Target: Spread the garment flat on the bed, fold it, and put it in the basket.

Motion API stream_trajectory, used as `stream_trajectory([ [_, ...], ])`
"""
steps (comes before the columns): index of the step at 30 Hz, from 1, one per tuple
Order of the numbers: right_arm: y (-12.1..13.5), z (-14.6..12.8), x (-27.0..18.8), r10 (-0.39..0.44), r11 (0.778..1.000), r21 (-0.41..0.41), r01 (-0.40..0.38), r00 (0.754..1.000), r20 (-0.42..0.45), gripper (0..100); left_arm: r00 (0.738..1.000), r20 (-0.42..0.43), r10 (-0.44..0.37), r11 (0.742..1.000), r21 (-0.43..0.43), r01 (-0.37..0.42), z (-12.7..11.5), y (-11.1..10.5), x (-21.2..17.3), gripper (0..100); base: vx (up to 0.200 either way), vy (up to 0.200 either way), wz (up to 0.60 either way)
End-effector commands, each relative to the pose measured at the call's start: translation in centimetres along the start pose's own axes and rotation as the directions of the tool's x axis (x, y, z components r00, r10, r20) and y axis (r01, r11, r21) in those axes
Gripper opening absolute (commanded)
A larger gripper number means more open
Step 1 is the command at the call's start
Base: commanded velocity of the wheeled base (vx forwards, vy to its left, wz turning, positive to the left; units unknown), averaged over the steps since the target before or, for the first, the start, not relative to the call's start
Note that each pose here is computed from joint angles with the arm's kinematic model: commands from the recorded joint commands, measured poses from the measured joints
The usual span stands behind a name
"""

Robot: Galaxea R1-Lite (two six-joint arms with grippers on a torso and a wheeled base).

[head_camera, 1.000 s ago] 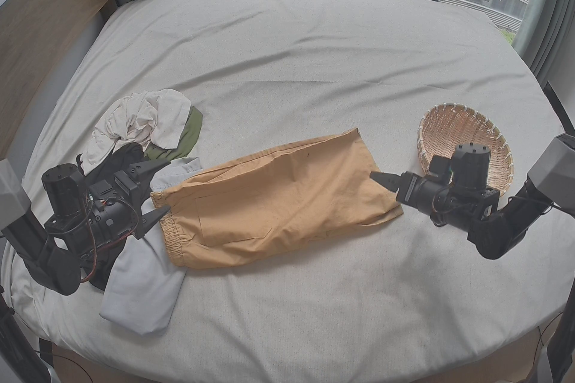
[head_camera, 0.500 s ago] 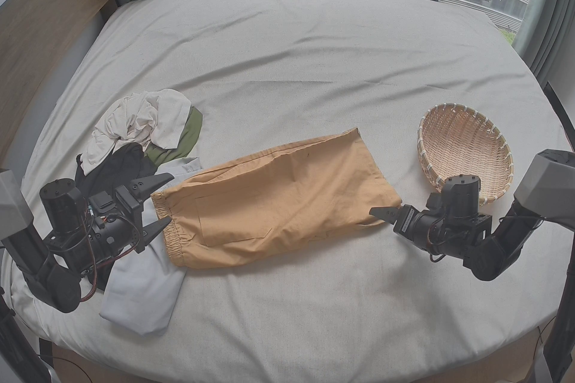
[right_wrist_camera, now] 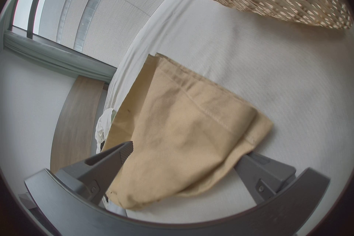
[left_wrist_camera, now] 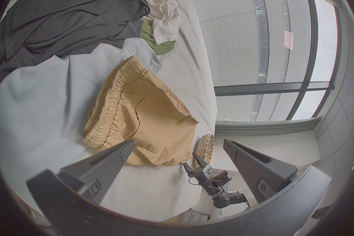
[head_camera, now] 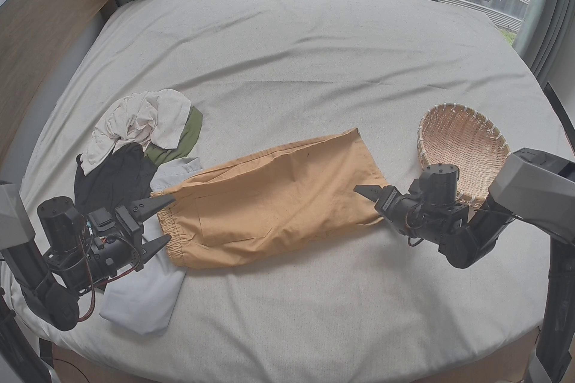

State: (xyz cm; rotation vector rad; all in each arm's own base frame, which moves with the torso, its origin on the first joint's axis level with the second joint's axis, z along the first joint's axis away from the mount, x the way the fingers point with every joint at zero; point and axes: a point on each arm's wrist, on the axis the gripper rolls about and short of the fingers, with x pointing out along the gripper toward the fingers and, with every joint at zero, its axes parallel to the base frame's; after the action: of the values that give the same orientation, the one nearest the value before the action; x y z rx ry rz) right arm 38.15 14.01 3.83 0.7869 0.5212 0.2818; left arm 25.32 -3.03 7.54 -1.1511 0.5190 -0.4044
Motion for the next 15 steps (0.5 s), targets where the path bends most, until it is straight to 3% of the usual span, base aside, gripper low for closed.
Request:
stream_trajectory([
  [1, -1.1, -0.8, 1.7, -0.02, 1.0, 0.002, 0.02, 1.0, 0.008, 100, 1.0, -0.007, 0.013, 1.0, -0.006, -0.013, -0.3, 0.3, -0.2, 100, 0.0, 0.0, 0.0],
  [4, -2.0, -1.4, 2.2, -0.036, 0.999, 0.003, 0.036, 0.999, 0.025, 100, 1.0, -0.006, 0.012, 1.0, -0.006, -0.012, -0.3, 0.3, -0.2, 100, 0.0, 0.0, 0.0],
  [5, -2.0, -1.3, 2.2, -0.034, 0.999, 0.002, 0.034, 0.999, 0.034, 0, 1.0, -0.006, 0.012, 1.0, -0.006, -0.012, -0.3, 0.3, -0.2, 100, 0.0, 0.0, 0.0],
  [15, -2.0, -1.6, 0.9, -0.006, 1.0, -0.004, 0.007, 0.998, 0.067, 0, 1.0, -0.01, 0.022, 1.0, -0.009, -0.022, -0.3, 0.6, -0.1, 100, 0.0, 0.0, 0.0],
])
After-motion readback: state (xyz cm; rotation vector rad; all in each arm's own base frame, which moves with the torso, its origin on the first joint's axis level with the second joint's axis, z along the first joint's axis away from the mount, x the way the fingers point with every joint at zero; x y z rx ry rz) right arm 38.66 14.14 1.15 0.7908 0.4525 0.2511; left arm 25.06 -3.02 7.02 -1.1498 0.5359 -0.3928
